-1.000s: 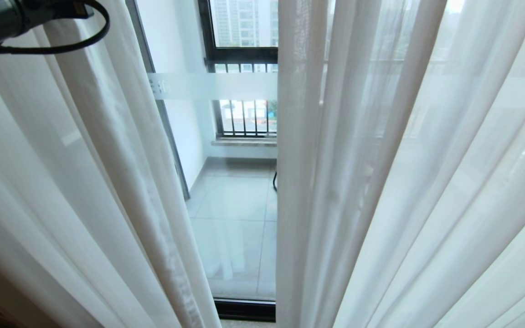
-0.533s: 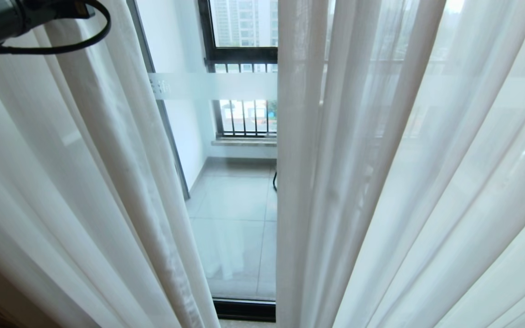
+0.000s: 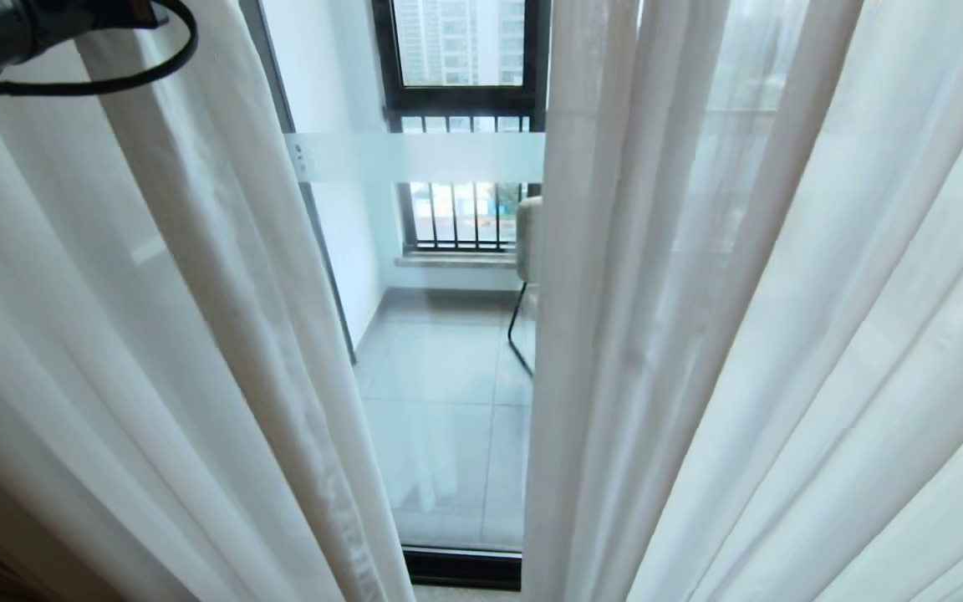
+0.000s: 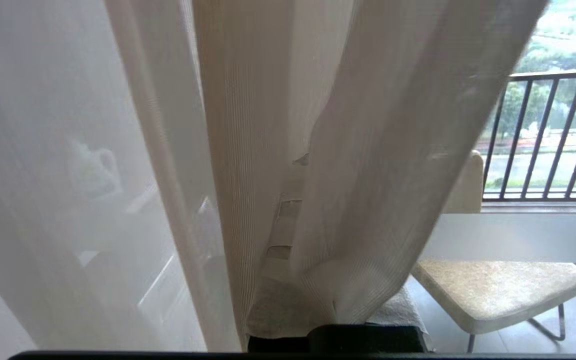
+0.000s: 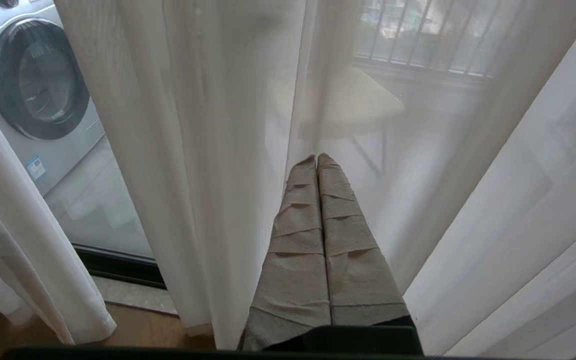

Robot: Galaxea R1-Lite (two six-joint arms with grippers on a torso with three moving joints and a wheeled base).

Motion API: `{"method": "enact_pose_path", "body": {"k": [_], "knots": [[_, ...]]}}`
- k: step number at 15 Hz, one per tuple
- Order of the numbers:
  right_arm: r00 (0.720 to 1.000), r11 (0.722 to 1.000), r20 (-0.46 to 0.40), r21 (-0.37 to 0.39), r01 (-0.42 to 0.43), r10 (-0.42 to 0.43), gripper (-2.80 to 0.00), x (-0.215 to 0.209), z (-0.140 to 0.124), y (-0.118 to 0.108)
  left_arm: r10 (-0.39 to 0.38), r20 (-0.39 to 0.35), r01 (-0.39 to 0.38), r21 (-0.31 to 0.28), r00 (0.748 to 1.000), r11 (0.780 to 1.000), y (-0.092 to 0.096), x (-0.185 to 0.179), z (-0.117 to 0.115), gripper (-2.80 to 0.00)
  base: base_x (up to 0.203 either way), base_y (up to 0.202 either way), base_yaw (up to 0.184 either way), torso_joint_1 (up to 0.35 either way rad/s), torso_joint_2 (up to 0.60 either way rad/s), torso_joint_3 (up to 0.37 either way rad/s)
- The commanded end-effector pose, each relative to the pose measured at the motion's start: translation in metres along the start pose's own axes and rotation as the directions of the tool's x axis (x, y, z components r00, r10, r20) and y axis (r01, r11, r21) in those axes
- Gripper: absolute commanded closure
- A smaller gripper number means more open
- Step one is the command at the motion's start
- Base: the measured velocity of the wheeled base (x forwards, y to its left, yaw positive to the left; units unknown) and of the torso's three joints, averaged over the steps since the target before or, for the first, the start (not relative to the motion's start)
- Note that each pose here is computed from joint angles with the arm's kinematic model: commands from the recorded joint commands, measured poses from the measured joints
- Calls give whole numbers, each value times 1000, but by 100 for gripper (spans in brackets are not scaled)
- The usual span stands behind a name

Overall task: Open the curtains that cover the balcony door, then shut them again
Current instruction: Pull the inner curtains open on both sides

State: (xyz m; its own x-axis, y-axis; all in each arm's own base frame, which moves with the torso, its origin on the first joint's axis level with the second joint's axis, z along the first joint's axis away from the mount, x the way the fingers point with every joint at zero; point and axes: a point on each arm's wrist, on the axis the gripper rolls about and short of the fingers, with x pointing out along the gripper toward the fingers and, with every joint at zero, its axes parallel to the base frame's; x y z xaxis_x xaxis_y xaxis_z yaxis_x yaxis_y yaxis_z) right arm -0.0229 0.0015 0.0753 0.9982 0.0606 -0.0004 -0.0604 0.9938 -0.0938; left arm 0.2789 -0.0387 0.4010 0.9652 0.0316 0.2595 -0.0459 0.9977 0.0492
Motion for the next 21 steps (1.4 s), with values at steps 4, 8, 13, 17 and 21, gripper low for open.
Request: {"method": "enact_pose_path", "body": {"k": [4, 8, 13, 17, 21], "knots": [[1000, 1000, -1, -1, -1, 1, 0, 0, 0, 0, -18, 11, 18, -8, 1000, 1000, -6, -4, 4, 0, 0, 183, -1, 3, 3, 2], [1000, 1000, -1, -1, -1, 1, 0, 0, 0, 0, -21, 12, 21, -9, 1000, 1000, -6, -5, 4, 0, 0, 177, -2, -2, 3, 4], [1000, 1000, -1, -1, -1, 1, 0, 0, 0, 0, -23, 5, 23, -11, 1000, 1000, -7, -2, 2, 0, 0, 175, -2, 3, 2, 3], [1000, 1000, -1, -1, -1, 1, 0, 0, 0, 0, -38, -9, 38, -41, 999, 998, -11, 4, -5, 0, 0, 174, -5, 5, 2, 4], [1000, 1000, -1, -1, -1, 1, 0, 0, 0, 0, -48, -20, 47, -40, 999, 998, -13, 7, -9, 0, 0, 177, -5, 2, 1, 1]]}}
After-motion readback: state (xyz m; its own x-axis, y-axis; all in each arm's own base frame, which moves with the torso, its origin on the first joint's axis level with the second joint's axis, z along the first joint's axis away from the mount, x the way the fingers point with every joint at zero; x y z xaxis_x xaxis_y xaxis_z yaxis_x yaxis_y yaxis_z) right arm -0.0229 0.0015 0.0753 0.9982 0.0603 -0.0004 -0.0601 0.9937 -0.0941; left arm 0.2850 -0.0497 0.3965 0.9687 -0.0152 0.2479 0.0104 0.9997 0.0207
